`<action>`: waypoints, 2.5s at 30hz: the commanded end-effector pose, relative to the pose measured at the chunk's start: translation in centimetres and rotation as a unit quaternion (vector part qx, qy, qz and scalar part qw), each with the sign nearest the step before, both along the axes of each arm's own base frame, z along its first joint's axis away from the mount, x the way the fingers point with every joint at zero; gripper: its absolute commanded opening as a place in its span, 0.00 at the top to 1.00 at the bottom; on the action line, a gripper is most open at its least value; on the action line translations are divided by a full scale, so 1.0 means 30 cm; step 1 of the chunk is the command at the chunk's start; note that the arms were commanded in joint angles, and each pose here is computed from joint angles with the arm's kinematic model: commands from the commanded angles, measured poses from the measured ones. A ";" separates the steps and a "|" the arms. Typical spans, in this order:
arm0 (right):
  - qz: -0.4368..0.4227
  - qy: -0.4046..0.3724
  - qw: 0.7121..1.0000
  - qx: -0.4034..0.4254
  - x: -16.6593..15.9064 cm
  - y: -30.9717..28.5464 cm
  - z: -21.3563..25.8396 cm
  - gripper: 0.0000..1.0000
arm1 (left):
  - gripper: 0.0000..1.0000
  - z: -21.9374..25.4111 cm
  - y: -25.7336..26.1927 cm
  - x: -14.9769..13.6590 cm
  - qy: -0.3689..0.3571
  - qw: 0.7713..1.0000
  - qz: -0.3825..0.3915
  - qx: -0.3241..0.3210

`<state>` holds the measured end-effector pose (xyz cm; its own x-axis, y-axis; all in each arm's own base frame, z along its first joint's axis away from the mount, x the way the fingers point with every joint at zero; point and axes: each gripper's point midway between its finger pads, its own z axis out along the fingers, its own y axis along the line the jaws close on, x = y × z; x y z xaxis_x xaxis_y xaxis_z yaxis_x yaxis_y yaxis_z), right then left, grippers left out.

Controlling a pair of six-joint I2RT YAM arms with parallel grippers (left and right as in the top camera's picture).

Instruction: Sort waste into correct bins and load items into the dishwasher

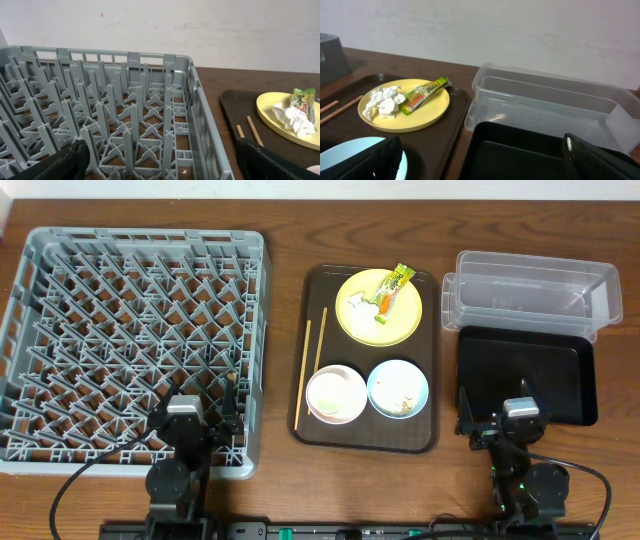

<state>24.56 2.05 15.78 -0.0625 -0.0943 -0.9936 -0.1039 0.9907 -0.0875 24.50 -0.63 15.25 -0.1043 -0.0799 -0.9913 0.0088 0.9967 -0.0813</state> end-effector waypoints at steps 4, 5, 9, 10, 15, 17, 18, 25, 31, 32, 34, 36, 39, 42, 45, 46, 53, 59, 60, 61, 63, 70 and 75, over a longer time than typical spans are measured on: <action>0.001 0.000 1.000 -0.001 -0.001 0.000 -0.002 0.01 | 0.05 -0.053 0.010 -0.004 0.026 1.000 0.007 0.010; 0.001 0.000 1.000 -0.001 -0.001 0.000 -0.002 0.00 | 0.05 -0.053 0.010 -0.004 0.026 1.000 0.007 0.010; 0.001 0.000 1.000 -0.001 -0.001 0.000 -0.002 0.01 | 0.05 -0.053 0.010 -0.004 0.026 1.000 0.007 0.010; 0.001 0.000 1.000 -0.001 -0.001 0.000 -0.002 0.01 | 0.05 -0.053 0.011 -0.004 0.026 1.000 0.007 0.010; 0.001 0.000 1.000 -0.001 -0.001 0.000 -0.002 0.01 | 0.05 -0.053 0.010 -0.004 0.026 1.000 0.007 0.010; 0.001 0.000 1.000 -0.001 -0.001 0.000 -0.002 0.01 | 0.05 -0.053 0.010 -0.004 0.026 1.000 0.007 0.010; 0.001 0.000 1.000 -0.001 -0.001 0.000 -0.002 0.01 | 0.05 -0.053 0.010 -0.004 0.026 1.000 0.007 0.010; 0.001 0.000 1.000 -0.001 -0.001 0.000 -0.002 0.01 | 0.05 -0.053 0.010 -0.004 0.026 1.000 0.007 0.010; 0.001 0.000 1.000 -0.001 -0.001 0.000 -0.002 0.01 | 0.05 -0.053 0.010 -0.004 0.026 1.000 0.007 0.010; 0.001 0.000 1.000 -0.001 -0.001 0.000 -0.002 0.01 | 0.05 -0.053 0.010 -0.004 0.026 1.000 0.007 0.010; 0.001 0.000 1.000 -0.001 -0.001 0.000 -0.002 0.01 | 0.05 -0.053 0.010 -0.004 0.026 1.000 0.007 0.010; 0.001 0.000 1.000 -0.001 -0.001 0.000 -0.002 0.01 | 0.05 -0.053 0.011 -0.004 0.026 1.000 0.007 0.010; 0.001 0.000 1.000 -0.001 -0.001 0.000 -0.002 0.01 | 0.05 -0.053 0.010 -0.004 0.026 1.000 0.007 0.010; 0.001 0.000 1.000 0.015 -0.001 0.002 0.001 0.01 | 0.05 -0.053 0.010 -0.004 0.026 1.000 0.007 0.010; 0.000 0.001 1.000 0.030 -0.001 0.002 0.002 0.01 | 0.05 -0.045 0.010 -0.005 0.024 1.000 0.007 0.010; 0.000 0.001 0.999 0.035 -0.001 0.002 0.004 0.01 | 0.05 -0.036 0.010 -0.005 0.022 1.000 0.007 0.008; 0.000 -0.011 0.999 0.039 -0.007 0.001 0.053 0.01 | 0.05 0.033 0.011 -0.015 0.034 0.999 0.007 0.009; -0.020 0.003 0.999 0.037 -0.024 -0.021 0.116 0.01 | 0.05 0.072 0.011 -0.018 0.094 0.995 0.007 0.012; -0.024 0.009 0.999 0.036 -0.026 -0.027 0.128 0.01 | 0.05 0.082 0.011 -0.016 0.106 0.994 0.006 0.012; -0.026 0.014 0.999 0.035 -0.026 -0.028 0.138 0.01 | 0.05 0.087 0.011 -0.014 0.116 0.993 0.006 0.013; -0.026 0.028 0.999 0.034 -0.021 -0.027 0.164 0.01 | 0.05 0.099 0.011 -0.009 0.143 0.990 0.006 0.014; -0.008 0.097 0.995 0.033 0.055 0.000 0.238 0.01 | 0.05 0.136 0.010 -0.001 0.251 0.968 0.005 0.019; 0.034 0.154 0.987 0.039 0.143 0.056 0.291 0.01 | 0.05 0.155 0.011 -0.027 0.342 0.940 0.004 0.023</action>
